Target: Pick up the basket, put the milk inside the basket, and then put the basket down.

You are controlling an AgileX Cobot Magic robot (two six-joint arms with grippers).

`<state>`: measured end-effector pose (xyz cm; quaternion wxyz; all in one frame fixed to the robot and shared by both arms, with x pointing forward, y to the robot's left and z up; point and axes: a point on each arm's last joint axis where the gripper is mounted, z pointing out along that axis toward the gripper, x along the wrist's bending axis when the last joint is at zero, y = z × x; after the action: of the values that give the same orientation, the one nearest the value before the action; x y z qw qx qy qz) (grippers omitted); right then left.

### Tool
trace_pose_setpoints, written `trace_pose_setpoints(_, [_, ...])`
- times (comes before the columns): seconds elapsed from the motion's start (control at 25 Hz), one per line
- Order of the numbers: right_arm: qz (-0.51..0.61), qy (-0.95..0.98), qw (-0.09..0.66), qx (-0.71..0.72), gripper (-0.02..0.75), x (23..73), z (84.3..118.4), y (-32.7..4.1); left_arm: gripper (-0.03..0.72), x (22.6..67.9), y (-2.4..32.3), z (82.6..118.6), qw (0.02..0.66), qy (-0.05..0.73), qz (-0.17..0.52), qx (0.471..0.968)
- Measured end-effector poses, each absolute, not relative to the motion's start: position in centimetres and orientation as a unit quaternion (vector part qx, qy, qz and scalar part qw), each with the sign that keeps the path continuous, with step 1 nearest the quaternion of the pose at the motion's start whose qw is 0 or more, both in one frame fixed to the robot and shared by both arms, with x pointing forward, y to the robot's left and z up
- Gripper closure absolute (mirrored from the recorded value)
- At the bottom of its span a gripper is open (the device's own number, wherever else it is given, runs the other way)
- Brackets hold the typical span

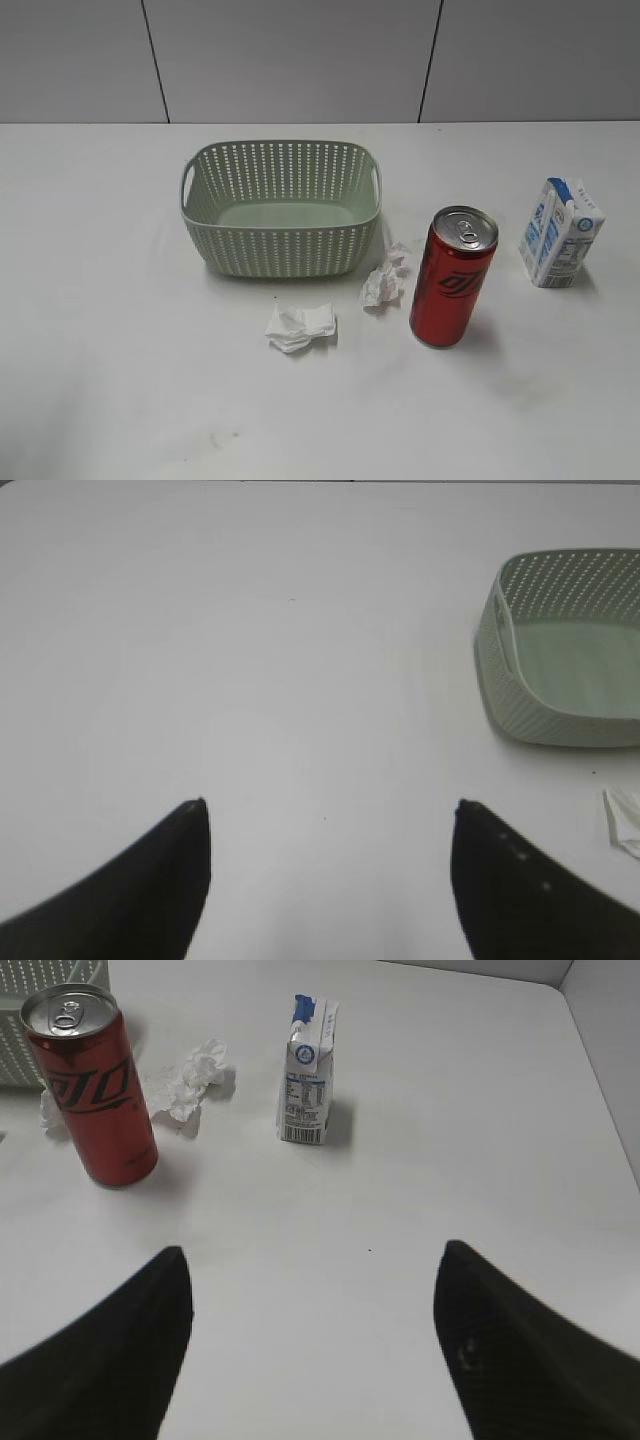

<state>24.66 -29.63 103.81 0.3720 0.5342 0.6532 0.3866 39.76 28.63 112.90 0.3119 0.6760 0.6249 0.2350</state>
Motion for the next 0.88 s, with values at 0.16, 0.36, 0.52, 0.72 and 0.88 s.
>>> trace_pose_setpoints(0.16, [0.387,0.653,0.372,0.534,0.148,24.7,103.8,-29.6,0.118,43.9,27.6,113.7,0.302,0.617,0.213,0.695])
trace_pose_setpoints(0.36, [0.387,0.653,0.372,0.534,0.148,24.7,103.8,-29.6,0.118,49.4,26.1,113.3,0.276,0.618,0.169,0.717])
trace_pose_setpoints(0.52, [0.387,0.653,0.372,0.535,0.148,24.7,103.8,-29.6,0.120,53.1,24.0,112.3,0.253,0.623,0.130,0.729])
trace_pose_setpoints(0.72, [0.387,0.653,0.372,0.535,0.148,24.7,103.8,-29.6,0.120,57.2,20.6,109.7,0.204,0.633,0.084,0.742])
trace_pose_setpoints(0.88, [0.387,0.653,0.372,0.535,0.148,24.7,103.8,-29.6,0.125,59.6,17.7,107.4,0.172,0.641,0.057,0.746])
